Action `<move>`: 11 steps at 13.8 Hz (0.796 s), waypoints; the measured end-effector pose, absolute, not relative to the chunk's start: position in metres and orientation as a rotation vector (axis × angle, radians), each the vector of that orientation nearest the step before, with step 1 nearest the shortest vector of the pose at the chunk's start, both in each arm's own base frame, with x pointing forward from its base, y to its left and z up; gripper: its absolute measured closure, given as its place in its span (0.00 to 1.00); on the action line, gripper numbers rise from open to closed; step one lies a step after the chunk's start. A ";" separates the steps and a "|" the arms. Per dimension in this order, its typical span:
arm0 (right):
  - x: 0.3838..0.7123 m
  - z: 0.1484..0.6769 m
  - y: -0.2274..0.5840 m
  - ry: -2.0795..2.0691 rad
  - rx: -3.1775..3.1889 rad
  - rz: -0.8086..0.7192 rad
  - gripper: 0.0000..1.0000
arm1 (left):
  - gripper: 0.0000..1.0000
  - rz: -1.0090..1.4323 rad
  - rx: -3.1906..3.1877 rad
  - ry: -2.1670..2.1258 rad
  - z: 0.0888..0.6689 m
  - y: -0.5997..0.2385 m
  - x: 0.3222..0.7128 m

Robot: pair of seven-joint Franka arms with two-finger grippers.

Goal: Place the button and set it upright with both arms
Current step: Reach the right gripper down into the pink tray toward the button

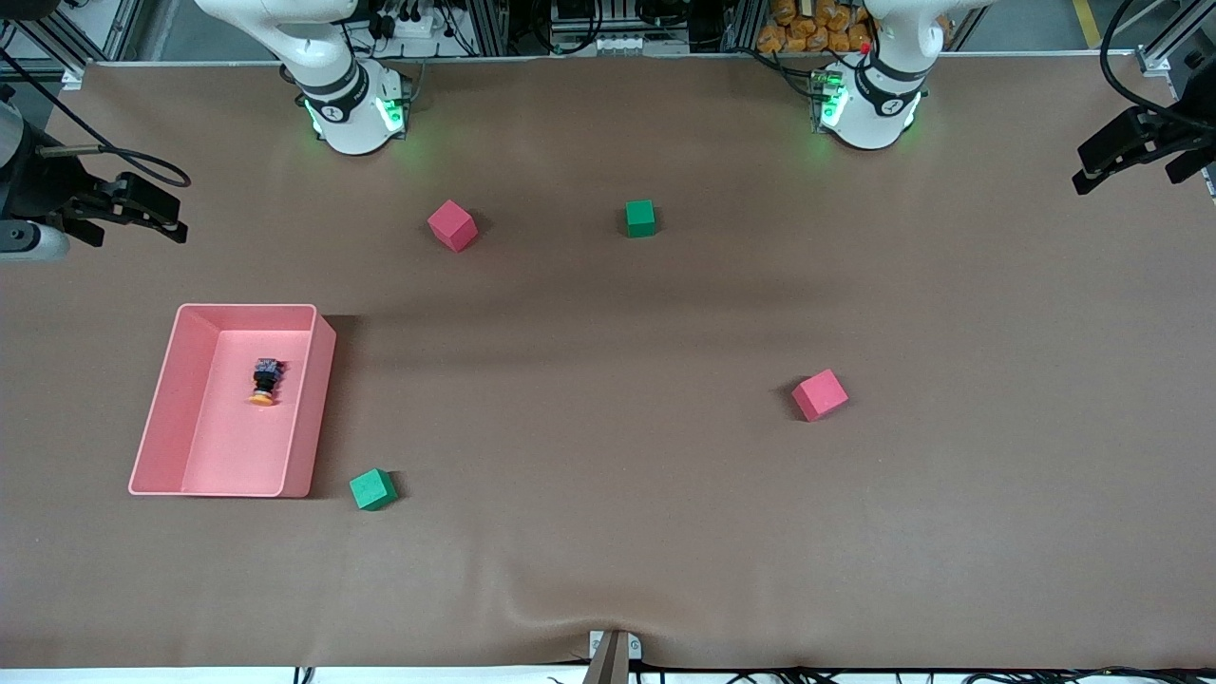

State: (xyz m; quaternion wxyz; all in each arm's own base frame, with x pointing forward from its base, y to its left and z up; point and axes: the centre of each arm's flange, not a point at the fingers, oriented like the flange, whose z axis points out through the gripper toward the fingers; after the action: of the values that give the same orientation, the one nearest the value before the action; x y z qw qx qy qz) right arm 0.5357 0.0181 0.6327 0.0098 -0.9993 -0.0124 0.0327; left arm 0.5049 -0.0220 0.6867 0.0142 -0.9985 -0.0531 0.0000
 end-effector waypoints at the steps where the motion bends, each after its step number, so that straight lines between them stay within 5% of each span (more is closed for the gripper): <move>1: 0.536 0.633 0.018 -0.039 -3.120 0.103 0.00 | 0.00 0.000 -3.109 -0.162 0.686 -0.023 0.505; 7: 0.536 0.631 0.018 -0.040 -3.120 0.110 0.00 | 0.00 0.020 -3.113 -0.130 0.680 -0.022 0.510; 11: 0.556 0.578 0.006 -0.010 -3.106 0.271 0.00 | 0.00 0.063 -3.129 -0.069 0.660 -0.011 0.533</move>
State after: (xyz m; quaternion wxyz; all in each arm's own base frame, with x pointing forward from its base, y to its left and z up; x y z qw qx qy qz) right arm 0.5564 0.0062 0.5780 0.0118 -0.9961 -0.0031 0.0870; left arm 0.5332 -0.0106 0.6596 0.0056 -0.9995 -0.0220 0.0202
